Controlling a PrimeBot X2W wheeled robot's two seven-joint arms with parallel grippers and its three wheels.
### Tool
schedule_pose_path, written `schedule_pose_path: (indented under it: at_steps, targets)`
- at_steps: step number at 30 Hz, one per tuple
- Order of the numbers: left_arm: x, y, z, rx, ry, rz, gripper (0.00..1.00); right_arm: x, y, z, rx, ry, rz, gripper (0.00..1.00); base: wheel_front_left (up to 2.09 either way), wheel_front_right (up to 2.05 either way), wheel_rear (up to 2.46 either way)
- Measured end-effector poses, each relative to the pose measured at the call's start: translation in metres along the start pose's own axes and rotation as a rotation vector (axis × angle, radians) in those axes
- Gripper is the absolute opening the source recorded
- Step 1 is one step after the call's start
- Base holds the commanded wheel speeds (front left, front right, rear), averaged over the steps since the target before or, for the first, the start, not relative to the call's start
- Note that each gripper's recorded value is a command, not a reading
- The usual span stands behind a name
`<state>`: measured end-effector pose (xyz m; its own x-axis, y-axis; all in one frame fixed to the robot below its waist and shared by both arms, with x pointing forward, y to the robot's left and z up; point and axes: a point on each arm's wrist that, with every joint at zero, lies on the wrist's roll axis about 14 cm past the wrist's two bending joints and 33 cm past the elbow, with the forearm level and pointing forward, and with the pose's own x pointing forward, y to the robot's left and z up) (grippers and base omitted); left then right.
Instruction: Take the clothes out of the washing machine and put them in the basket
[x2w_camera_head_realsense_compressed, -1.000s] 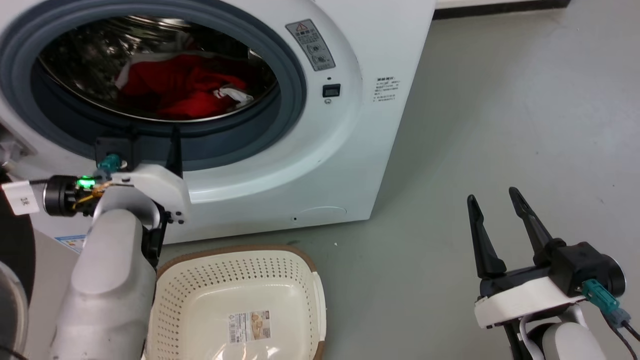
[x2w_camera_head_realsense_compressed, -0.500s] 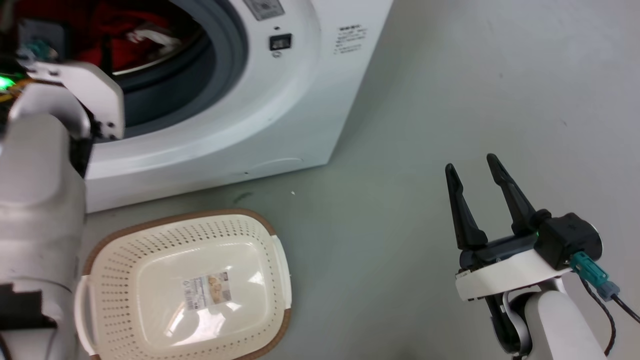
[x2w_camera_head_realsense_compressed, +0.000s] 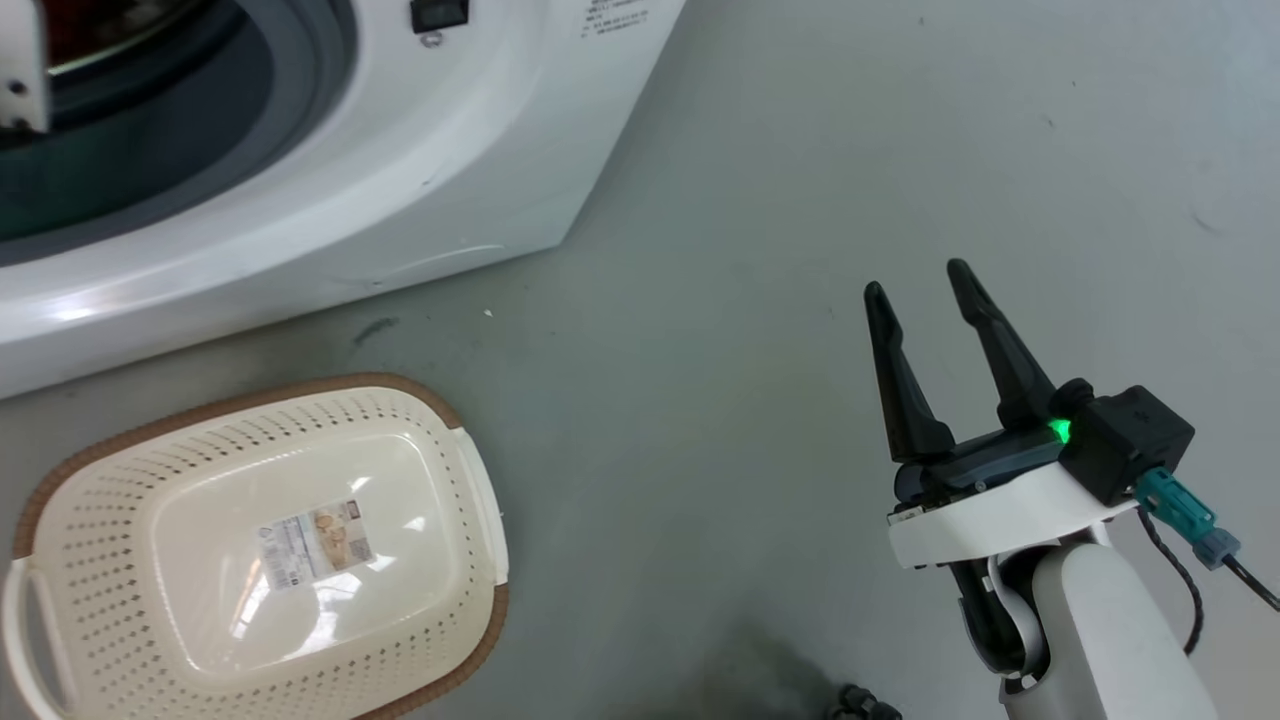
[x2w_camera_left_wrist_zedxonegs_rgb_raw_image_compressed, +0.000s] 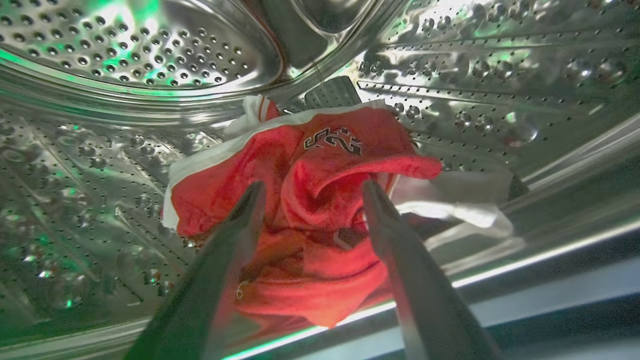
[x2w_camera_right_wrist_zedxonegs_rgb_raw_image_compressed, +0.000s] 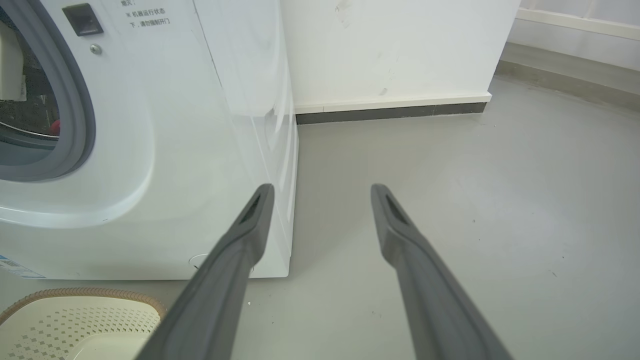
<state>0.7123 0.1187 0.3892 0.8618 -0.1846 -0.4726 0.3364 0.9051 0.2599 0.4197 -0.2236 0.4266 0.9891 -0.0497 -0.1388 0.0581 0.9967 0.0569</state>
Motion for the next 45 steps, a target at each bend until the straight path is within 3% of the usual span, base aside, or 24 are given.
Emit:
schedule_pose_path:
  at_steps: [9, 20, 21, 22, 23, 28, 35, 45]
  targets:
    - [0.041, 0.01, -0.032, 0.016, 0.183, 0.015, 1.0, 0.006, -0.007, -0.02, 0.009, 0.053, -0.022, 1.0, 0.0, 0.0, 0.0]
    - [0.058, 0.004, -0.076, -0.04, 0.394, -0.006, 1.0, 0.01, -0.006, -0.037, 0.026, 0.098, -0.021, 1.0, 0.0, 0.0, 0.0]
    - [0.058, 0.005, -0.078, -0.046, 0.404, -0.006, 0.85, 0.01, -0.006, -0.037, 0.028, 0.098, -0.021, 1.0, 0.0, 0.0, 0.0]
    - [0.058, 0.006, -0.077, -0.048, 0.404, -0.005, 0.22, 0.011, -0.006, -0.037, 0.027, 0.098, -0.019, 1.0, 0.0, 0.0, 0.0]
    - [0.058, 0.007, -0.077, -0.05, 0.406, -0.004, 0.0, 0.012, -0.005, -0.037, 0.028, 0.097, -0.017, 1.0, 0.0, 0.0, 0.0]
    - [0.057, 0.009, -0.069, -0.027, 0.364, 0.011, 0.0, 0.015, -0.005, -0.034, 0.028, 0.087, -0.012, 1.0, 0.0, 0.0, 0.0]
    - [0.046, 0.015, -0.027, -0.012, 0.15, 0.067, 0.0, 0.016, -0.005, -0.021, 0.018, 0.049, -0.011, 1.0, 0.0, 0.0, 0.0]
    - [0.002, 0.008, 0.001, -0.088, -0.087, 0.086, 0.0, 0.007, -0.005, 0.013, 0.009, -0.039, -0.009, 1.0, 0.0, 0.0, 0.0]
